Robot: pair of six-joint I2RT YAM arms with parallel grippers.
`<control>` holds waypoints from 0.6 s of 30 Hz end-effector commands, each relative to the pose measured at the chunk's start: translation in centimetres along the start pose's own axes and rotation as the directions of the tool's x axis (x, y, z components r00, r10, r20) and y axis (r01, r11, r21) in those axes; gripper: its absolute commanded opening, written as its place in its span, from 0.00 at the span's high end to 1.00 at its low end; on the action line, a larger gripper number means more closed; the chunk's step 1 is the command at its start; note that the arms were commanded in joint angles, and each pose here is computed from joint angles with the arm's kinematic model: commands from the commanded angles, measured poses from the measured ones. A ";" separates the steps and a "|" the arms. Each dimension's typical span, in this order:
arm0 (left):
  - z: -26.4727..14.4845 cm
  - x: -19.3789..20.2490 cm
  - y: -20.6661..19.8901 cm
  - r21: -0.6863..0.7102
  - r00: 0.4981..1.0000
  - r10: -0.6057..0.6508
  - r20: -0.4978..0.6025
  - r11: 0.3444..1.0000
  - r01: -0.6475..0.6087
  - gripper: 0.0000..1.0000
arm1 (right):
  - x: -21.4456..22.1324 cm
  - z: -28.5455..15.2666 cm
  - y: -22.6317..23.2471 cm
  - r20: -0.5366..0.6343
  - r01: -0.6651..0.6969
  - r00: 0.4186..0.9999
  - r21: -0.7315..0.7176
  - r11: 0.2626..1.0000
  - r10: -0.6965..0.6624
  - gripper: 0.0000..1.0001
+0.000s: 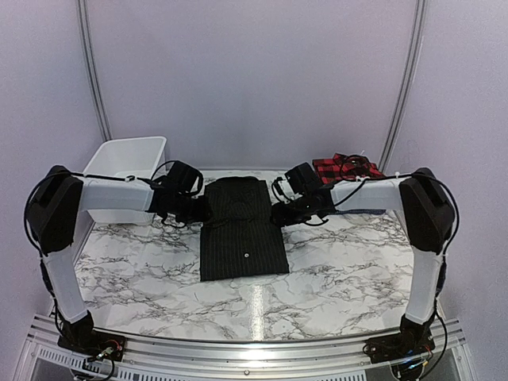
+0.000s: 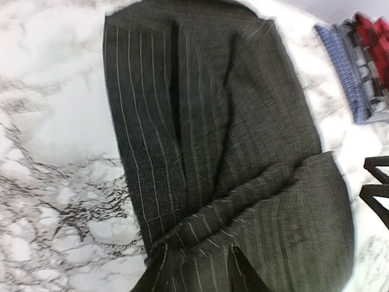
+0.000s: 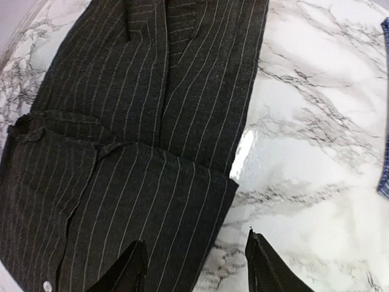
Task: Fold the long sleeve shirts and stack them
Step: Smooth out the 2/3-rectangle-folded shirt at the center of the board, then pick up the 2/3-rectangle-folded shirt from the center of the board.
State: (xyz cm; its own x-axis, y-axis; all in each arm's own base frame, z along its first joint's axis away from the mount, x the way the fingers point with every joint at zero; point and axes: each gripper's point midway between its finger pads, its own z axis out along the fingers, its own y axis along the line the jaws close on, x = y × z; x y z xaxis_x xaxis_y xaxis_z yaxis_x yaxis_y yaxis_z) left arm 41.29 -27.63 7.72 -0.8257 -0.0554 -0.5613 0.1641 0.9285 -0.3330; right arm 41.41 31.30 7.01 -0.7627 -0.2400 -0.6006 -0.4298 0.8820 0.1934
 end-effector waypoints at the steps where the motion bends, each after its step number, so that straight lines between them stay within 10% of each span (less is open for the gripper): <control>1: -4.7 -0.6 -0.3 0.028 0.999 0.001 0.045 1.000 -0.002 0.65 | -0.5 -4.3 1.1 0.050 0.012 0.999 -0.008 1.000 -0.012 0.49; 18: -8.3 14.9 -1.8 0.154 0.974 0.053 -0.219 0.988 -0.019 0.72 | 13.4 -6.3 3.8 -0.151 -0.022 0.988 -0.028 0.999 0.018 0.63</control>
State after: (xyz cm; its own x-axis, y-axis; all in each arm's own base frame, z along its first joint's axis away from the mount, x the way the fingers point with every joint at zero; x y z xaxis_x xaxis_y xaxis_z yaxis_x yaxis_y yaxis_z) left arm 26.04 -27.06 6.09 -0.9005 0.0813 -0.4271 0.2709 0.8734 -0.4048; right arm 26.77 28.72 3.94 -0.8230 -0.3399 -0.4552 -0.4642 0.8643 0.1939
